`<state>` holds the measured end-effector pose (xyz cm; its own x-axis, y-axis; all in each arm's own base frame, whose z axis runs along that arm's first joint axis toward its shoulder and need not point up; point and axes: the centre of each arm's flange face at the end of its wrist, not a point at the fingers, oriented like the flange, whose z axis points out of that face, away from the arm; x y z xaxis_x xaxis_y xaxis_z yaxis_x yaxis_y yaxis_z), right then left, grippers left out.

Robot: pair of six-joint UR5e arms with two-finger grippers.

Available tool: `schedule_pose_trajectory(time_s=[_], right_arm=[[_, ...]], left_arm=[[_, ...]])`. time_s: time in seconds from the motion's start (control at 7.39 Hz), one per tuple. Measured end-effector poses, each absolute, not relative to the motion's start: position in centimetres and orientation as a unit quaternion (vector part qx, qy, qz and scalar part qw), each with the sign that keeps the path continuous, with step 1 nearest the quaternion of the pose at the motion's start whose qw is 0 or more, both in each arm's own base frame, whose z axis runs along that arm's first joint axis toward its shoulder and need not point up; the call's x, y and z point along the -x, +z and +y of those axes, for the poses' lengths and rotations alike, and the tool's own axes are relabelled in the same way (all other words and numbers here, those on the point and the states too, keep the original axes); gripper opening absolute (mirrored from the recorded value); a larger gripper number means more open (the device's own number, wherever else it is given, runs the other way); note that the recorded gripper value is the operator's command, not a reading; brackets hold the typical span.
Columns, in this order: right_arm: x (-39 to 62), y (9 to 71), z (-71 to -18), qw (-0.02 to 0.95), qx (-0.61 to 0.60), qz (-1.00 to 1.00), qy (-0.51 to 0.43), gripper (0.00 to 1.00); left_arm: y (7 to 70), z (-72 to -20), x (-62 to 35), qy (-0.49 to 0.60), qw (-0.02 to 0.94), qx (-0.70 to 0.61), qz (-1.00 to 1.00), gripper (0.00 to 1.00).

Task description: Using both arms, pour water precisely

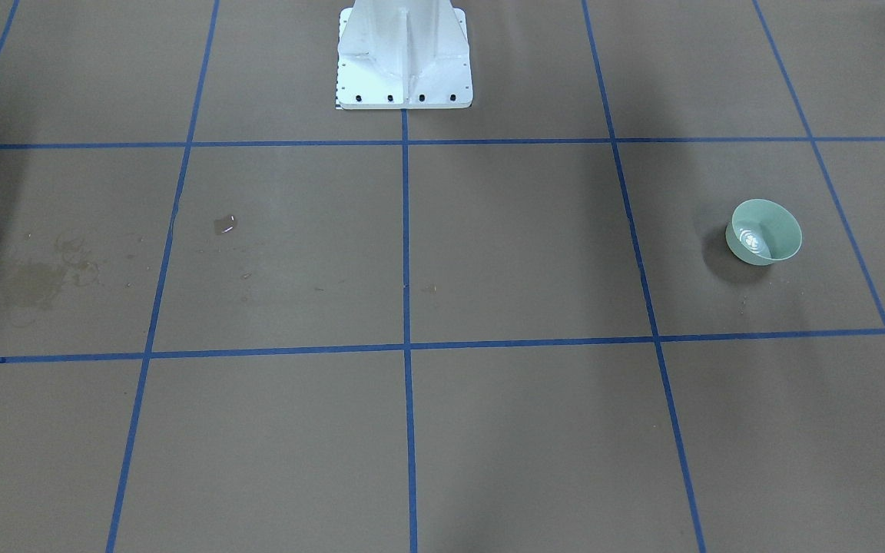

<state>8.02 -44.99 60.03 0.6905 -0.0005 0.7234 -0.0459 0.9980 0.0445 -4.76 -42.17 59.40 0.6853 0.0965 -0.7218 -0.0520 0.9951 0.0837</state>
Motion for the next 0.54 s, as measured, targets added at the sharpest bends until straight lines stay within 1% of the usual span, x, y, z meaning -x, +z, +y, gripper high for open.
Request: schedule_pose_trajectory(time_s=[0.54], right_arm=[[-8.22,59.89,-44.79,0.919,-0.032,-0.393,0.014,1.0]], left_arm=[[58.79,-42.24,4.8,0.045,0.918,-0.037,0.392,1.0]])
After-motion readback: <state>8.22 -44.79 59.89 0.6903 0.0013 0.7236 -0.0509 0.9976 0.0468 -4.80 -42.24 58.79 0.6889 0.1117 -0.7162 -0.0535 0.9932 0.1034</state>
